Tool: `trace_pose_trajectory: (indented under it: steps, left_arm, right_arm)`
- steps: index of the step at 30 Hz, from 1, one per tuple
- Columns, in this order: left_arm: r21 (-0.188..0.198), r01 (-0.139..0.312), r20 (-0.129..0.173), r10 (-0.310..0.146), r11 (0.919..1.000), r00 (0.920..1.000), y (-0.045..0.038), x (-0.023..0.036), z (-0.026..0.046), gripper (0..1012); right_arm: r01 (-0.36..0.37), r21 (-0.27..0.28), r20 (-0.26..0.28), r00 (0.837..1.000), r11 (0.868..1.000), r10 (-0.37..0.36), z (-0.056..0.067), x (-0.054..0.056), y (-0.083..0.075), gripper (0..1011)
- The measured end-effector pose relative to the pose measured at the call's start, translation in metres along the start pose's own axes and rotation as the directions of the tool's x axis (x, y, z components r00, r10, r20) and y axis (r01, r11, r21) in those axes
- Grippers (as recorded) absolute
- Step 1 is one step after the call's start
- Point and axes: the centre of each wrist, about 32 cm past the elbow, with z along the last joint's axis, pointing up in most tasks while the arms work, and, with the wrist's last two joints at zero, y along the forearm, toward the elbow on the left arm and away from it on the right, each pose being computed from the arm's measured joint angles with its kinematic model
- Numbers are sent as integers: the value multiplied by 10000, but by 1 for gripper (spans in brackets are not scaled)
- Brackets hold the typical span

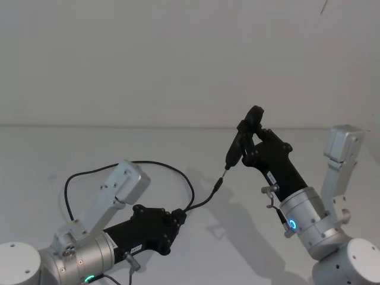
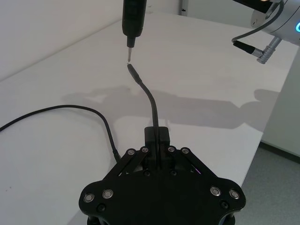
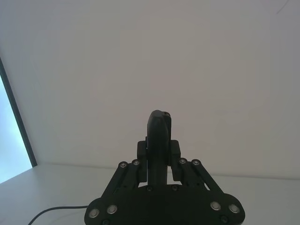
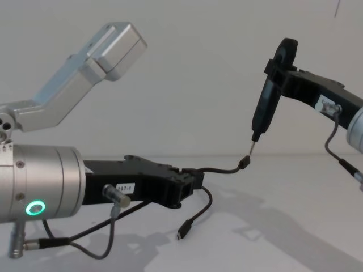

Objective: Pick up the data cable with the one hand.

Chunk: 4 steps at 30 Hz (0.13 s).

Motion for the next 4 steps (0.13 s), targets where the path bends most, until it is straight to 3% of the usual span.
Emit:
trace_pose_trajectory:
  steps: [4]
  left_arm:
    - [0,1,0,-1,10000,10000,0,0,0,39]
  right_arm:
    - [-1,0,-9,10000,10000,1,6,0,0,279]
